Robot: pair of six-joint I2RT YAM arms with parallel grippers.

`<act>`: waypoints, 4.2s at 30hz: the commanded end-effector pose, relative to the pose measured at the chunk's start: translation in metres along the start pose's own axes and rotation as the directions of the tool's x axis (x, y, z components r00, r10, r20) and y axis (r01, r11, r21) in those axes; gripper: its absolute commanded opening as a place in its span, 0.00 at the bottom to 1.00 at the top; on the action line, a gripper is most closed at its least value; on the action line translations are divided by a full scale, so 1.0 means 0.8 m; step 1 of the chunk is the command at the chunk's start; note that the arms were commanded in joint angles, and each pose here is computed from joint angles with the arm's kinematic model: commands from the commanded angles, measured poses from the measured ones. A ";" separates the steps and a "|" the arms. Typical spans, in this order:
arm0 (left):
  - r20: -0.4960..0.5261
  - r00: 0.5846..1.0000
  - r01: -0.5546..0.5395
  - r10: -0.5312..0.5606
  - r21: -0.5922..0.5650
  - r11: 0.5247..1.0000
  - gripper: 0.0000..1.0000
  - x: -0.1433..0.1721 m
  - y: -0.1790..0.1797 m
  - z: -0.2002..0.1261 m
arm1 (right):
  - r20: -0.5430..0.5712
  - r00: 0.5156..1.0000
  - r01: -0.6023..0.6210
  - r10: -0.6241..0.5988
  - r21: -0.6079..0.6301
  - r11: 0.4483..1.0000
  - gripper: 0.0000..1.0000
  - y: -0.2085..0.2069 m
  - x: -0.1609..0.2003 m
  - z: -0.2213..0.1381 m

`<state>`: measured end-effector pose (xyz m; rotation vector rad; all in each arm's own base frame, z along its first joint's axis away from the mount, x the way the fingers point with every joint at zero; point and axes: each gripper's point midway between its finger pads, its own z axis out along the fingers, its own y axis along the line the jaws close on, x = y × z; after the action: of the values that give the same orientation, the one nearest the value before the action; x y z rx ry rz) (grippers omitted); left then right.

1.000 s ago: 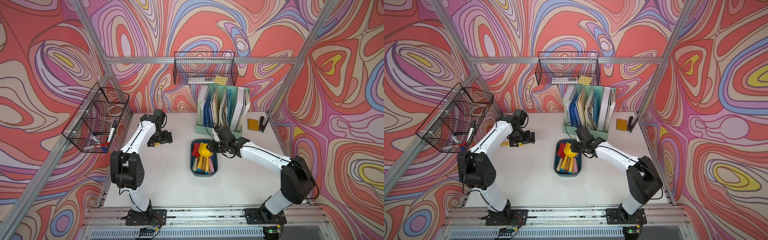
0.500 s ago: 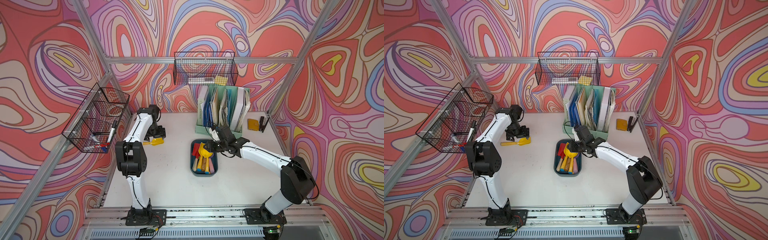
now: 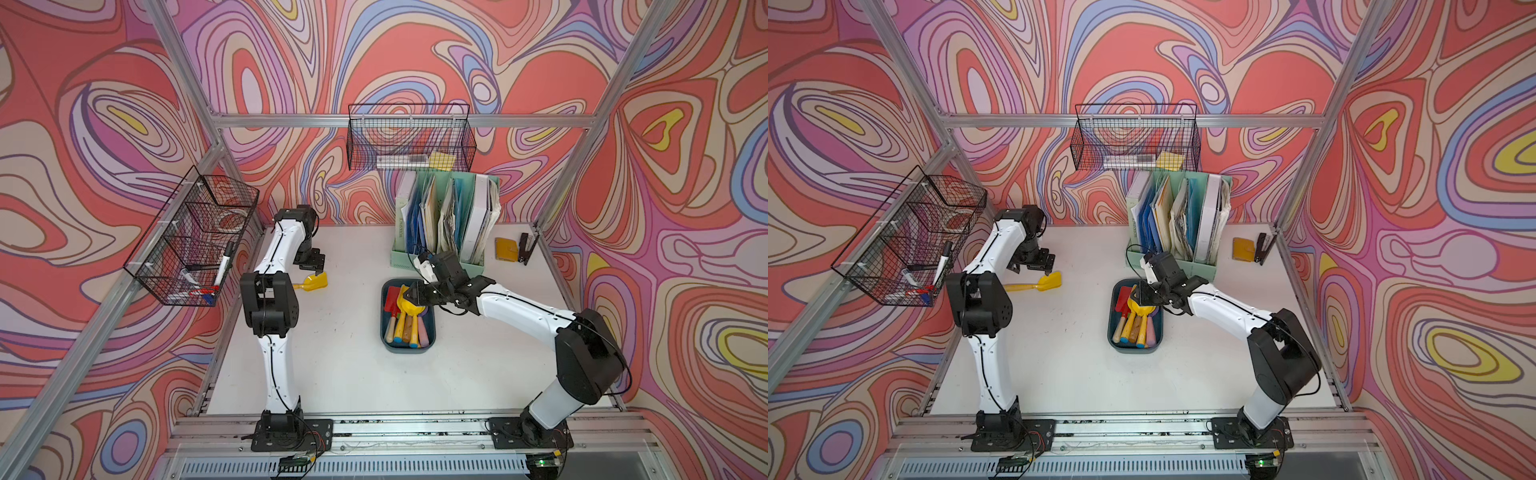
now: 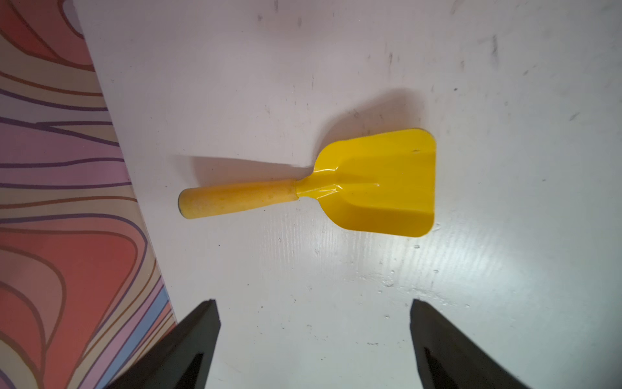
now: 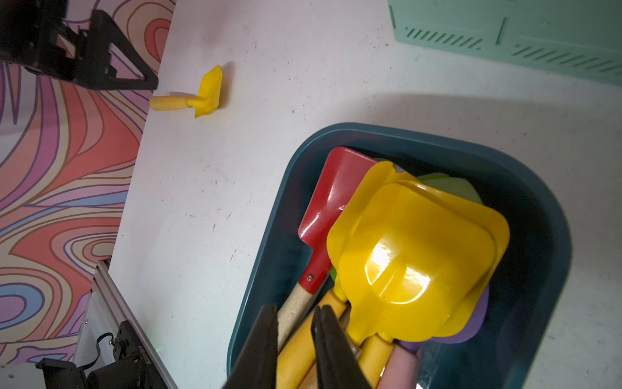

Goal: Put the shovel into the storage box
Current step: Pick up the shovel from the center of the board.

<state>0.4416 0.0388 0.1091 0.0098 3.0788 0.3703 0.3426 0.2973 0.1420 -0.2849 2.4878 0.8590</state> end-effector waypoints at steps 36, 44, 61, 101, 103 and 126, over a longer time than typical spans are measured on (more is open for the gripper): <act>-0.162 0.911 -0.398 0.379 -0.102 0.912 0.87 0.021 0.046 0.084 | -0.092 0.995 -0.023 0.022 -0.005 1.000 0.21 -0.019 0.034 0.033; -0.203 0.906 -0.392 0.371 -0.075 0.917 0.87 0.027 0.046 0.109 | -0.104 0.994 -0.023 0.024 0.013 1.000 0.20 -0.025 0.040 0.035; -0.275 0.888 -0.400 0.370 -0.063 0.914 0.82 0.047 0.046 0.132 | -0.099 0.995 -0.013 0.015 0.023 1.000 0.20 -0.026 0.038 0.029; 0.071 0.874 -0.485 0.481 0.054 0.873 0.00 0.019 -0.109 -0.052 | -0.014 1.000 -0.008 0.009 0.051 0.999 0.18 -0.017 0.018 -0.010; 0.097 0.866 -0.497 0.490 0.065 0.865 0.00 0.026 -0.125 -0.071 | 0.008 1.000 -0.023 0.022 0.039 0.999 0.18 -0.012 0.011 -0.014; 0.240 0.897 -0.431 0.371 0.296 0.852 0.00 0.110 -0.267 -0.173 | 0.320 0.921 -0.191 0.222 -0.125 0.974 0.16 0.051 -0.098 -0.047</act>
<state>0.3504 -0.1936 0.1799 0.7531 2.9166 -0.1351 0.3717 0.2983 0.2071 0.0622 2.2596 0.9829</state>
